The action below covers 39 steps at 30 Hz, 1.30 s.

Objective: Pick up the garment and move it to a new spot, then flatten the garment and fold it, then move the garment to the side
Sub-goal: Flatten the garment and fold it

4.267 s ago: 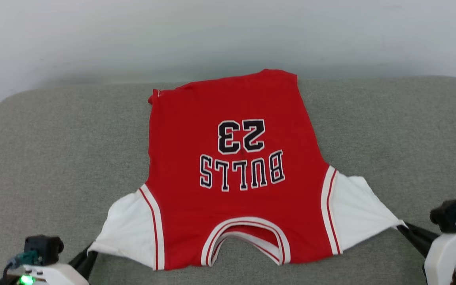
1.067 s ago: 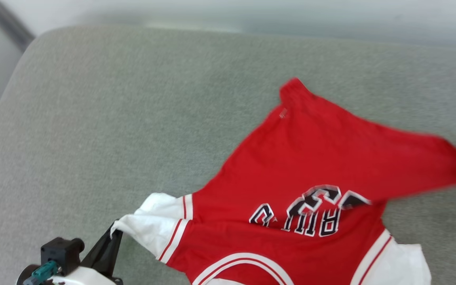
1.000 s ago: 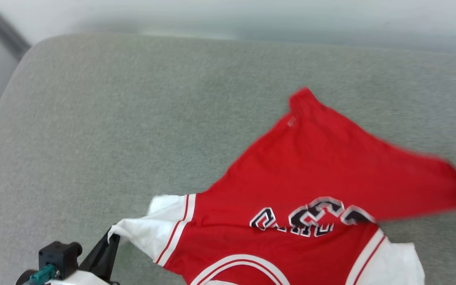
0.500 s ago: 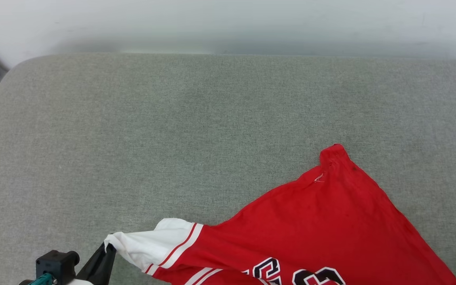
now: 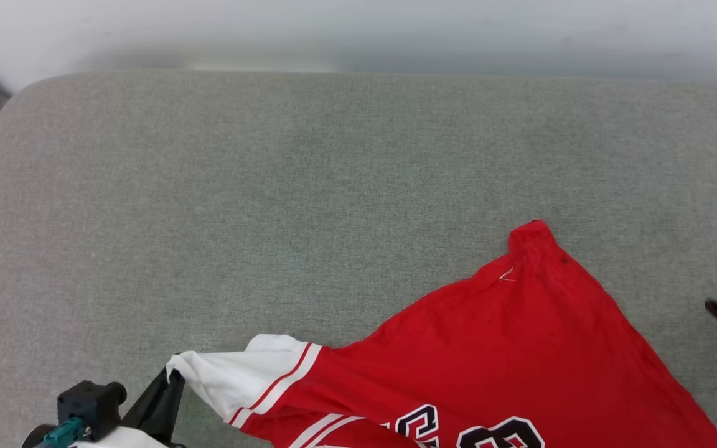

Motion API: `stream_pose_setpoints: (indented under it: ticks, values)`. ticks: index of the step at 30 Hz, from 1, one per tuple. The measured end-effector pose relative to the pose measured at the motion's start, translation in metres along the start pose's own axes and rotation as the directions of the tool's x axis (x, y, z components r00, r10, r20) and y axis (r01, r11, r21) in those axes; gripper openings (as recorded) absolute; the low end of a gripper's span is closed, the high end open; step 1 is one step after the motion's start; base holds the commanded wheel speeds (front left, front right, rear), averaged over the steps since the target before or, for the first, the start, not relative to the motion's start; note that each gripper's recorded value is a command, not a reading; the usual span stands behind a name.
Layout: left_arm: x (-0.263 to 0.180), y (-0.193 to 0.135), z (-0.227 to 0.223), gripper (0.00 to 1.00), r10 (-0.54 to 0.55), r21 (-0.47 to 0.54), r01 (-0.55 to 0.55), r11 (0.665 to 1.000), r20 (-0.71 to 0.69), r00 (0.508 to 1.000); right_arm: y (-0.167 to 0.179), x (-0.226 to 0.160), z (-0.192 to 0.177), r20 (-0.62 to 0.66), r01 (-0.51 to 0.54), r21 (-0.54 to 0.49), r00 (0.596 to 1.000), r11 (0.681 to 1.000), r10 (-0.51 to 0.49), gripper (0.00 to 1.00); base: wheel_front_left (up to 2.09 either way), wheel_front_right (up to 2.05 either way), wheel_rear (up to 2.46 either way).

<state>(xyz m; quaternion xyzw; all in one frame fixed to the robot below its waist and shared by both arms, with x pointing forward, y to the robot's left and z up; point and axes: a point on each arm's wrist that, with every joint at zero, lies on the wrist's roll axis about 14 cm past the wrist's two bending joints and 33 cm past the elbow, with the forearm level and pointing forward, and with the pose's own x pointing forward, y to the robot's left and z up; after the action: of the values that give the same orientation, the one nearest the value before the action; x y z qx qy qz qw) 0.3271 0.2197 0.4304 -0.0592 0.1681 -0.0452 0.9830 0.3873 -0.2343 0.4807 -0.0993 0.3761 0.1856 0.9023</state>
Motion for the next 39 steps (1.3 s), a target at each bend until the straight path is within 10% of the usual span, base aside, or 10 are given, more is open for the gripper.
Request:
stream_pose_setpoints:
  ticks: [13,31,32,33,34,39]
  values:
    - [0.021,0.001,0.0,0.0,-0.006,0.002,0.006,1.0,-0.001,1.0,0.051,0.08,0.081,-0.126,-0.156,-0.306,0.984,0.939,0.122,1.0,0.0,0.0,0.0]
    - [0.04,0.014,-0.019,0.0,0.027,-0.006,-0.028,1.0,-0.052,0.998,0.093,0.19,0.03,-0.392,-0.334,-0.324,0.899,0.885,0.196,1.0,0.0,0.0,0.0]
    - [0.04,0.014,-0.02,0.0,0.027,-0.008,-0.028,1.0,-0.054,0.998,0.092,0.191,0.029,-0.392,-0.335,-0.329,0.899,0.883,0.196,0.9,0.0,0.0,0.0]
    - [0.04,0.014,-0.02,0.0,0.028,-0.007,-0.028,1.0,-0.055,0.998,0.093,0.191,0.03,-0.384,-0.336,-0.327,0.901,0.883,0.2,0.27,0.0,0.0,0.0]
    - [0.04,0.014,-0.02,0.0,0.027,-0.007,-0.028,1.0,-0.055,0.998,0.093,0.191,0.03,-0.375,-0.336,-0.322,0.904,0.885,0.206,0.0,0.0,0.0,0.0]
    - [0.039,0.011,-0.01,0.0,0.014,0.009,-0.014,1.0,-0.017,1.0,0.097,0.182,0.042,-0.295,-0.326,-0.319,0.926,0.89,0.234,0.0,0.0,0.0,0.0]
